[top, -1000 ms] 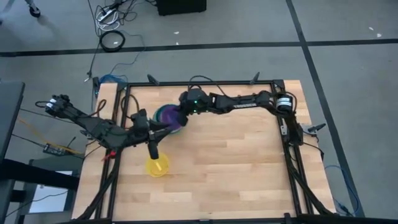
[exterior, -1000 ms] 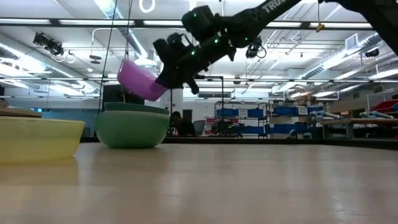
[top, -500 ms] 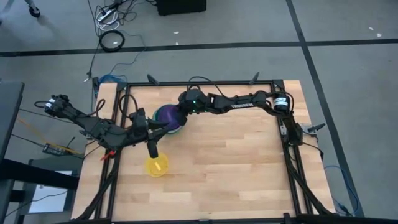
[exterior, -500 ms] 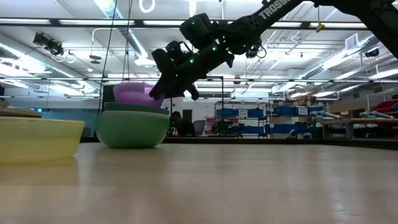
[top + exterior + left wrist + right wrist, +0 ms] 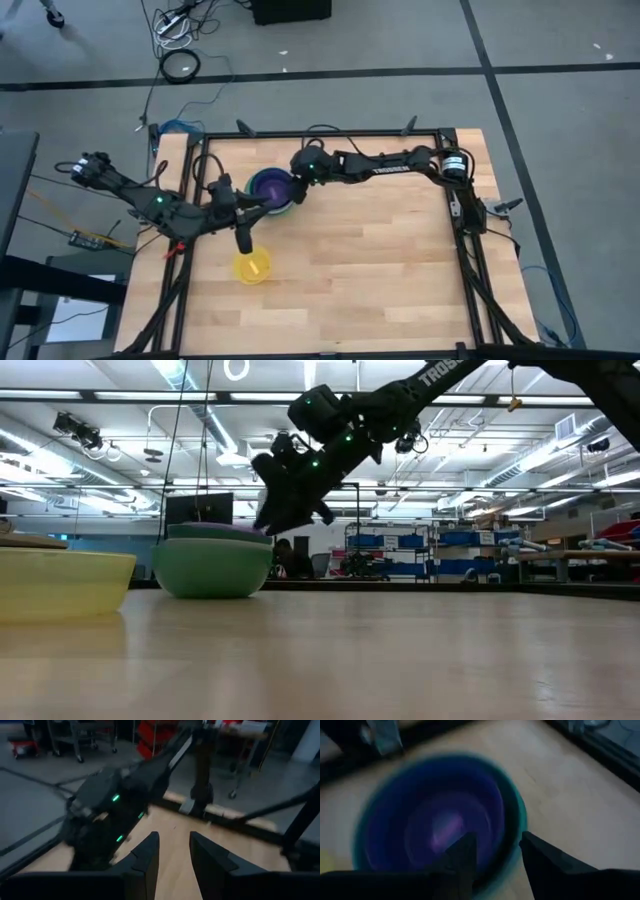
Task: Nest bowls inside each other
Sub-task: Stack the yellow bowl on top of the purple bowl
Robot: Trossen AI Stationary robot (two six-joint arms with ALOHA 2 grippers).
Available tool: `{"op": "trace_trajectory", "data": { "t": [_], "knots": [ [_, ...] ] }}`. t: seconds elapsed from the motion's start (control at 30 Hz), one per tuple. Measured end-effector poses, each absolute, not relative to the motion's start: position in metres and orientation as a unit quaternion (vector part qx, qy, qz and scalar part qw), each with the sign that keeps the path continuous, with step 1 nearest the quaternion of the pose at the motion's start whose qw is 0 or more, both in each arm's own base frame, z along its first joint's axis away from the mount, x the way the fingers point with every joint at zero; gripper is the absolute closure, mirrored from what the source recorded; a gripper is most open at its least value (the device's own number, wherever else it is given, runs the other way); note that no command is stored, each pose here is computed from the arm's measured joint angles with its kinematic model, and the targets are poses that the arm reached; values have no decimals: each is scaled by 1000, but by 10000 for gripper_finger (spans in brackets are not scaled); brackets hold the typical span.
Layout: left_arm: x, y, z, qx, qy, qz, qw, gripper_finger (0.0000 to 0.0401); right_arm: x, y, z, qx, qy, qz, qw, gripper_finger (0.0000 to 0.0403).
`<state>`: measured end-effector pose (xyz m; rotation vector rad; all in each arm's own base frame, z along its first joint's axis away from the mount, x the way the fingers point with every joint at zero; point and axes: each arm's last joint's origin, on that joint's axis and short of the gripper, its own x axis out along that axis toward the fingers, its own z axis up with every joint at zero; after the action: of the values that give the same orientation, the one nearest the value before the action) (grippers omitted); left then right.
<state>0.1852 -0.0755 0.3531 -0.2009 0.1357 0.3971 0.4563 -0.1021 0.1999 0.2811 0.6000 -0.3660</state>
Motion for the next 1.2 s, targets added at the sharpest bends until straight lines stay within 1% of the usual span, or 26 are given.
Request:
{"op": "trace_trajectory", "data": {
  "t": [0.1,0.27,0.4,0.53,0.63,0.73,0.83,0.97,1.07,1.2],
  "knots": [
    [172,-69,344,-117,110,210,964,284,444,-90,206,99,354,-194,909,260],
    [152,-60,327,-177,192,229,938,284,420,-56,234,29,416,-214,883,260],
    [145,-59,313,-227,273,230,906,284,397,-25,270,-16,419,-226,879,262],
    [148,-67,295,-280,388,217,851,284,365,1,303,-45,420,-250,872,264],
    [157,-79,280,-283,458,209,816,284,338,17,324,-47,419,-274,864,263],
    [168,-90,266,-269,494,220,797,284,314,30,338,-31,416,-290,861,264],
    [177,-96,251,-264,512,261,775,284,294,42,344,-11,411,-293,863,265],
    [187,-102,232,-280,529,325,732,284,279,53,340,4,410,-289,865,264],
    [192,-107,219,-273,554,343,708,284,276,57,334,6,415,-287,863,265],
    [197,-110,210,-268,570,350,693,284,277,58,325,1,426,-290,857,265]
  ]
}}
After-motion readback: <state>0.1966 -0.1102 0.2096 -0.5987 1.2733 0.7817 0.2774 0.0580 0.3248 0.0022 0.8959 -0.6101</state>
